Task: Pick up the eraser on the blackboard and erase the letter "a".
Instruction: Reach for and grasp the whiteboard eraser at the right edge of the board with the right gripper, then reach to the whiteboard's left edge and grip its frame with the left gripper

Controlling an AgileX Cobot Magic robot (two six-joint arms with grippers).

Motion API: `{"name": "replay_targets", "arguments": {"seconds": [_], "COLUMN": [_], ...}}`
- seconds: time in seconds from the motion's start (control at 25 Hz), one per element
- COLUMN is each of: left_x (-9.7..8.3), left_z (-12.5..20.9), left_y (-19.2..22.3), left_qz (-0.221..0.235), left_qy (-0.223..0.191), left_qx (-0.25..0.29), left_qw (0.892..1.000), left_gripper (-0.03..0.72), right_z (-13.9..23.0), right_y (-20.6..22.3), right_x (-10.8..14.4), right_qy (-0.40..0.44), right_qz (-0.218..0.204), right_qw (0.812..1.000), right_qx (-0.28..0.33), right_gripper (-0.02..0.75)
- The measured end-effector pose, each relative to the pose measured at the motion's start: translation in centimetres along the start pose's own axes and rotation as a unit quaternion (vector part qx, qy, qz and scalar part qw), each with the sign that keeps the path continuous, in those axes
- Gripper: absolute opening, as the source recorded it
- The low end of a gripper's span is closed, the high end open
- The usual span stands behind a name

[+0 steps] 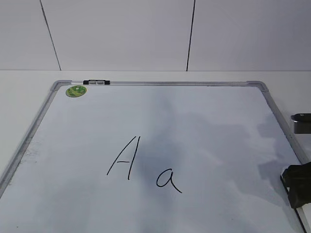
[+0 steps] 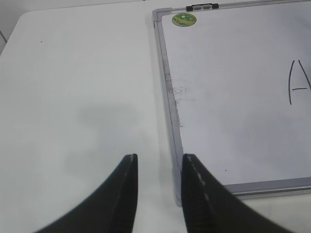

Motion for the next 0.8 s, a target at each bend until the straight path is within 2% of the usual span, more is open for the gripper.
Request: {"name": "replay_targets", "arguments": {"seconds": [0.56,0.8], "left_x": [0.0,0.0], "left_z": [0.0,0.0], "left_y": [0.0,0.0], "left_qz": [0.0,0.0], "left_qy": [0.0,0.0], "left_qx": [0.0,0.0], "left_qw": [1.0,1.0], "left_gripper": [0.235,0.235], "right_z": [0.0,0.0], "right_y": [1.2,1.2], "right_x": [0.1,0.1], "right_qy": [-0.004,0.004], "right_qz": [0.003,0.003], "right_qw": [1.0,1.0], "right_qx": [0.02,0.02], "right_gripper": [0.673,0.619]}}
Point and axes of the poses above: a point on each arm's last joint axis where the gripper is mounted, y pointing out along that axis toward the gripper, x along the wrist's bending axis when the last joint is at zero, z = x × y, the point moved 7 cm from there along y, pointing out along that axis toward the gripper, and after that the axes turned 1 degree about -y, right-handed, at the moved point
